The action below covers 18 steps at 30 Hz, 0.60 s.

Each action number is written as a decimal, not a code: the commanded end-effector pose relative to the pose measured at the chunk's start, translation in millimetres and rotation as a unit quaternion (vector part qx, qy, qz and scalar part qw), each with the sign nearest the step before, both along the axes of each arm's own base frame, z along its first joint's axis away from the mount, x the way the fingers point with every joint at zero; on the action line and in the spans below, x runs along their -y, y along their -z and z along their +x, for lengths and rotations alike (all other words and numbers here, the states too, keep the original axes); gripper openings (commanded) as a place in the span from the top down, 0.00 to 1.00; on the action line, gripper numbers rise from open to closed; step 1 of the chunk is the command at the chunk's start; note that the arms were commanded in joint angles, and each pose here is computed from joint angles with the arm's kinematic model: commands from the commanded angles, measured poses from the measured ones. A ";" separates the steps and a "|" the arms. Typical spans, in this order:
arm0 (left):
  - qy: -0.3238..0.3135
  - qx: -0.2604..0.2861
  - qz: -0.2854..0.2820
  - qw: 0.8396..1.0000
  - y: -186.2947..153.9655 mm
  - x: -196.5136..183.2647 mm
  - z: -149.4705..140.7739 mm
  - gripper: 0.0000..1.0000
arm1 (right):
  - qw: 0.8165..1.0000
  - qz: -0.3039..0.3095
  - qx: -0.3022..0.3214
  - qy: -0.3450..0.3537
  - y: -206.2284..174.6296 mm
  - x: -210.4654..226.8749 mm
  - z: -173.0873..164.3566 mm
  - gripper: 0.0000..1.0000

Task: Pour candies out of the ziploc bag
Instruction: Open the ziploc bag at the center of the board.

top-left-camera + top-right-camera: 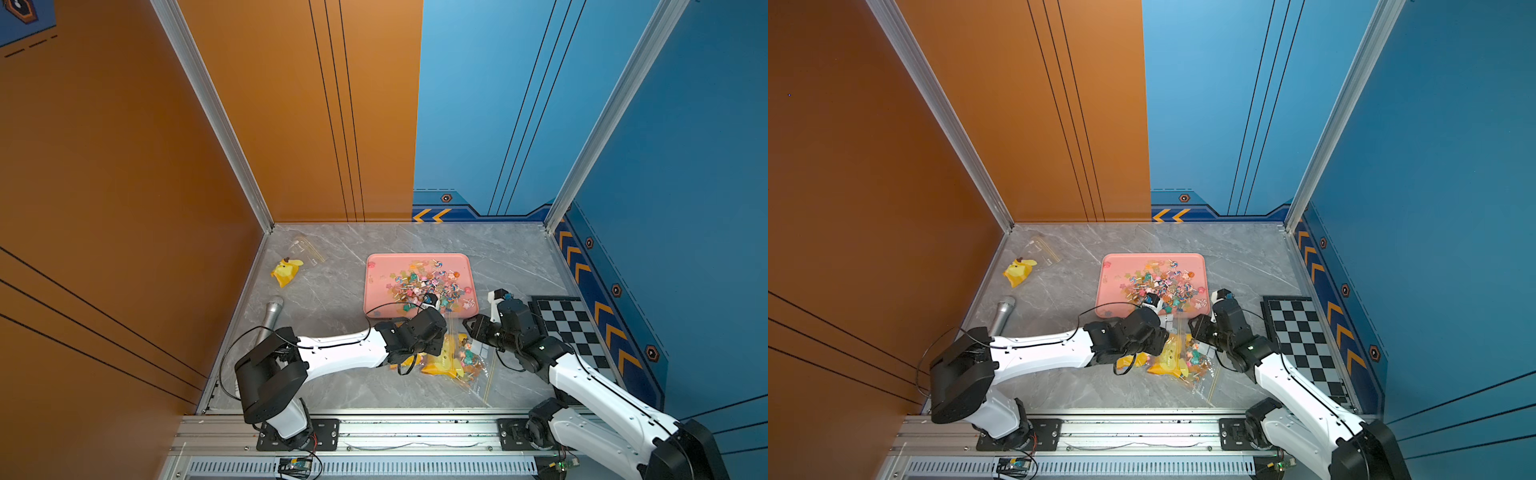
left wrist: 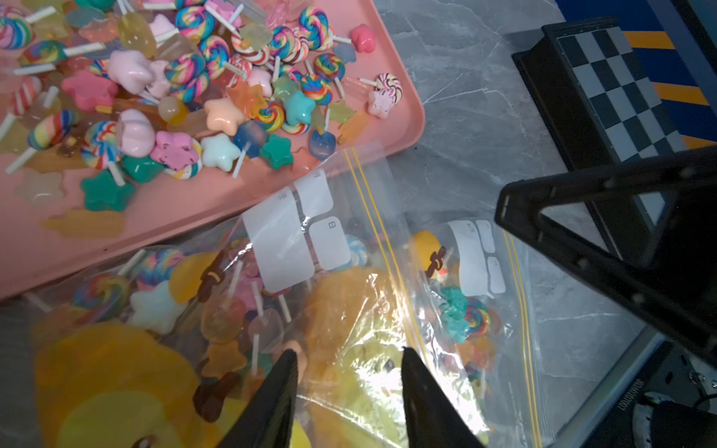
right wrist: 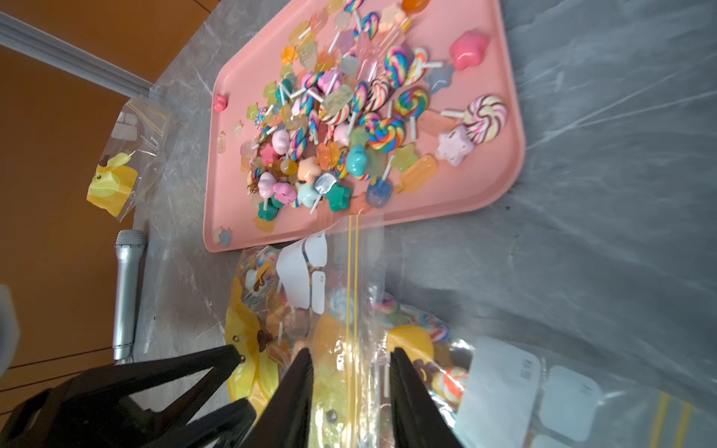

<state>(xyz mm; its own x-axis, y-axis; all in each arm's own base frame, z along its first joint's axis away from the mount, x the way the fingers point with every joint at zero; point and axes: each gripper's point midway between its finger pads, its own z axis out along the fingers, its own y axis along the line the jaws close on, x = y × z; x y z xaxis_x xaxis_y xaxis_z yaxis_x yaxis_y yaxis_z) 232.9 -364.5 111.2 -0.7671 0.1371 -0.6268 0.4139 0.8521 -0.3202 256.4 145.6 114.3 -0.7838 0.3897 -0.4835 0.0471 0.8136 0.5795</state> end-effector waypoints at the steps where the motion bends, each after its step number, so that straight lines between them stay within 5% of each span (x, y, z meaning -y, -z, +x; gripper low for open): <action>1: 0.014 0.016 0.024 0.999 -6.1 11.0 -2.3 0.54 | 0.998 -0.053 -0.042 0.012 24.7 24.9 -15.4 0.64; 18: 0.051 0.009 0.186 0.981 35.0 60.8 -3.0 0.48 | 0.998 -0.037 -0.037 0.026 20.7 32.8 -18.3 0.62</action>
<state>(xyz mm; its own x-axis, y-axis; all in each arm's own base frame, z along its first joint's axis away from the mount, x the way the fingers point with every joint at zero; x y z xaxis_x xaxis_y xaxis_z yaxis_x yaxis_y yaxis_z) 230.7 -438.2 84.3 -0.7366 0.3719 -0.5650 0.5050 0.8581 -0.0935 244.0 117.0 98.2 -0.7902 0.4039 -0.4609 0.1224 0.8409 0.5272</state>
